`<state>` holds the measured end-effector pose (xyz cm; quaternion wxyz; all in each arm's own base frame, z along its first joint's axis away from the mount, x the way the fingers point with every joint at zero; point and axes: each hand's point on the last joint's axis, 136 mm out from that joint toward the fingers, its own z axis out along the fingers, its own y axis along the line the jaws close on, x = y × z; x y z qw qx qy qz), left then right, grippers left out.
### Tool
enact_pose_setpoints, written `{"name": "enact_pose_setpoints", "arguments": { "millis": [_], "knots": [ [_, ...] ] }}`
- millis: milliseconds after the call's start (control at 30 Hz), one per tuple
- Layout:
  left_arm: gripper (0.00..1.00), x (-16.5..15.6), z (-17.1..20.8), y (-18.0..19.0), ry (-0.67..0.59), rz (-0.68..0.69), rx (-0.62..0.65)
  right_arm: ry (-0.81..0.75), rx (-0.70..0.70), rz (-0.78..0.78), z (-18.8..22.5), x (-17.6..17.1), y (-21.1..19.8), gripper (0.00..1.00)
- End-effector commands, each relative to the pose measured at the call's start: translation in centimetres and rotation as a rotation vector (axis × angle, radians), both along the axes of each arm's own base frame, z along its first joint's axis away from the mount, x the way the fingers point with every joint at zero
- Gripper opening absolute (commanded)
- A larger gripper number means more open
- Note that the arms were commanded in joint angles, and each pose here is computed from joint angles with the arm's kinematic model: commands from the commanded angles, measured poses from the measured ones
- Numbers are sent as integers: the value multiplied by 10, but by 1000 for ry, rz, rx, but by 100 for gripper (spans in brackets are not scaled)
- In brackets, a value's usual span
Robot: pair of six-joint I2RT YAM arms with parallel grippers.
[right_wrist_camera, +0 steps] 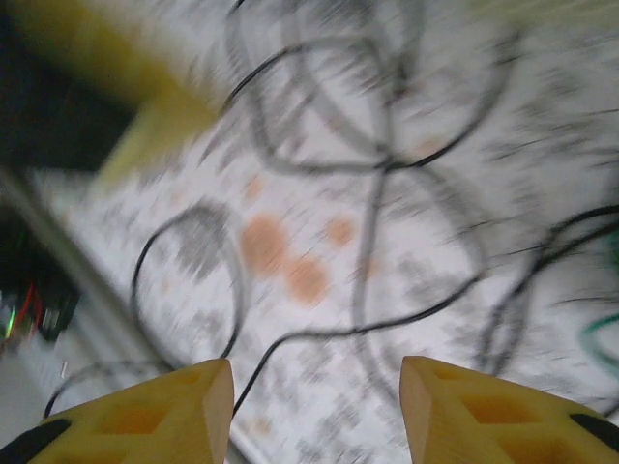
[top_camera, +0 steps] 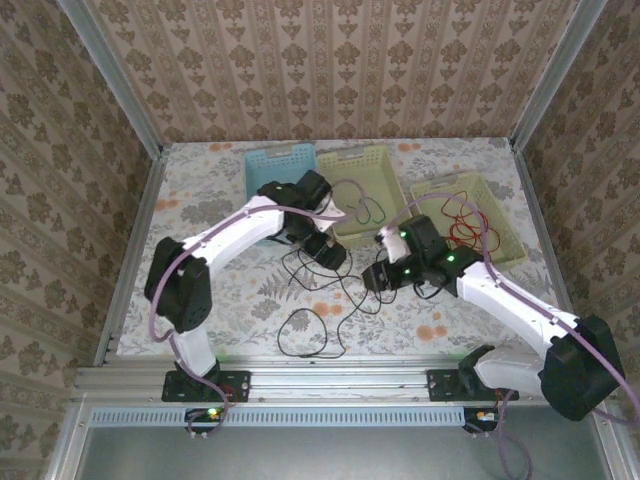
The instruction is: Untangle the cables
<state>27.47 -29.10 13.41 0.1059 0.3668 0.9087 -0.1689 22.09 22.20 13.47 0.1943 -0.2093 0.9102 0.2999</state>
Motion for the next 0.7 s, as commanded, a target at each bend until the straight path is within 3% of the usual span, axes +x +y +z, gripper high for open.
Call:
{"name": "enact_pose_setpoints", "arguments": {
  "millis": [0,100,300,500,667],
  "knots": [
    [98,48,37,34,-155,370,-107,6,-128,243,0,-53,3,53],
    [99,62,54,71,-265,580,-143,-71,-163,385,9,-72,20,56],
    [100,59,71,118,-381,781,-177,-46,-264,640,7,-98,51,57],
    [100,47,53,137,-318,836,-104,163,-352,837,5,-129,60,59],
    [100,42,49,133,-296,847,-116,356,-317,920,-1,-148,76,59]
  ]
}}
